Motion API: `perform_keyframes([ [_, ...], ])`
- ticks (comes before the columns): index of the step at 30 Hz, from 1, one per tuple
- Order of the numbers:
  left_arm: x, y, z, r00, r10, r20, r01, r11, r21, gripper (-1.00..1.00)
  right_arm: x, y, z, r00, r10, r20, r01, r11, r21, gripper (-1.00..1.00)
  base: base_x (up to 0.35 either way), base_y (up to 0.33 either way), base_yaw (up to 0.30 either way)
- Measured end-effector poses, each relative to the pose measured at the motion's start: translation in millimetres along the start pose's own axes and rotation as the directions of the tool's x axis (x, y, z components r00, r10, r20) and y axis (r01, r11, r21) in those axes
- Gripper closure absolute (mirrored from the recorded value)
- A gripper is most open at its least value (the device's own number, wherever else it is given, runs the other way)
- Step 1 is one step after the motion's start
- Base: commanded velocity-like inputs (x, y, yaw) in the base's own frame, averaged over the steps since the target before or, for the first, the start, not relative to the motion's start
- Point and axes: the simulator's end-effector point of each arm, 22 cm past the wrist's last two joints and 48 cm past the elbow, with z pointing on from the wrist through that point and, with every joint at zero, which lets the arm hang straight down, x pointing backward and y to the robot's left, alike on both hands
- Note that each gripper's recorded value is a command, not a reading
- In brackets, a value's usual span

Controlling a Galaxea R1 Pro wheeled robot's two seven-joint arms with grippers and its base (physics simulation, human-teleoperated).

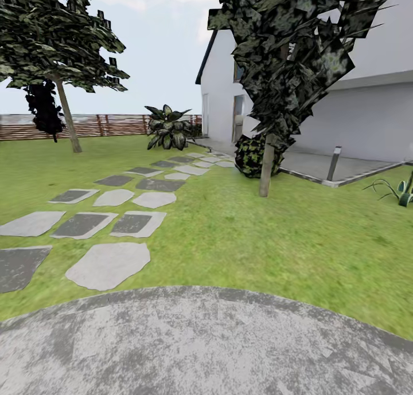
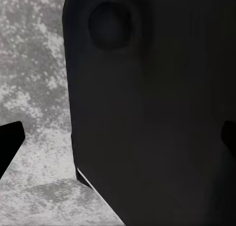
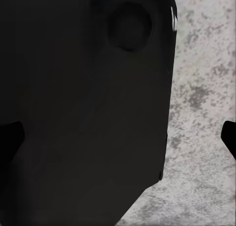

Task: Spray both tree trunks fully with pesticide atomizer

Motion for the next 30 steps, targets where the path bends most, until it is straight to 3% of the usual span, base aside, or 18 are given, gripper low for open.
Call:
perform_keyframes([
  [3,-25.6,12.9,-0.6,0.999,-0.018,0.051,0.018,1.000,-0.013,-1.00,-25.6,-14.0,-0.6,0.999,-0.006,0.051,0.005,1.000,0.021,-1.00,0.000,0.000,0.000],
  [6,-50.0,18.3,-2.0,0.995,-0.014,0.098,0.016,1.000,-0.023,-1.00,-51.0,-5.5,-1.9,0.995,-0.008,0.102,0.007,1.000,0.009,-1.00,0.000,0.000,0.000],
  [10,-37.7,0.5,-1.2,0.997,0.002,0.074,-0.002,1.000,-0.002,-1.00,-78.4,11.2,-4.4,0.990,-0.002,0.140,0.004,1.000,-0.012,-1.00,0.000,0.000,0.000],
  [14,-19.1,-19.0,-0.8,0.999,0.007,0.038,-0.008,1.000,0.027,-1.00,-106.7,13.8,-8.2,0.983,-0.002,0.184,0.005,1.000,-0.016,-1.00,0.000,0.000,0.000],
  [24,26.8,-19.2,-1.0,1.000,0.010,-0.024,-0.009,0.999,0.031,-1.00,-133.5,12.8,-13.5,0.971,-0.001,0.238,0.004,1.000,-0.013,-1.00,0.000,0.000,0.000],
  [30,34.2,-19.3,9.0,0.999,0.011,-0.031,-0.010,0.999,0.031,-1.00,-137.3,12.7,-4.2,0.969,-0.006,0.247,0.009,1.000,-0.012,-1.00,0.000,0.000,0.000],
])
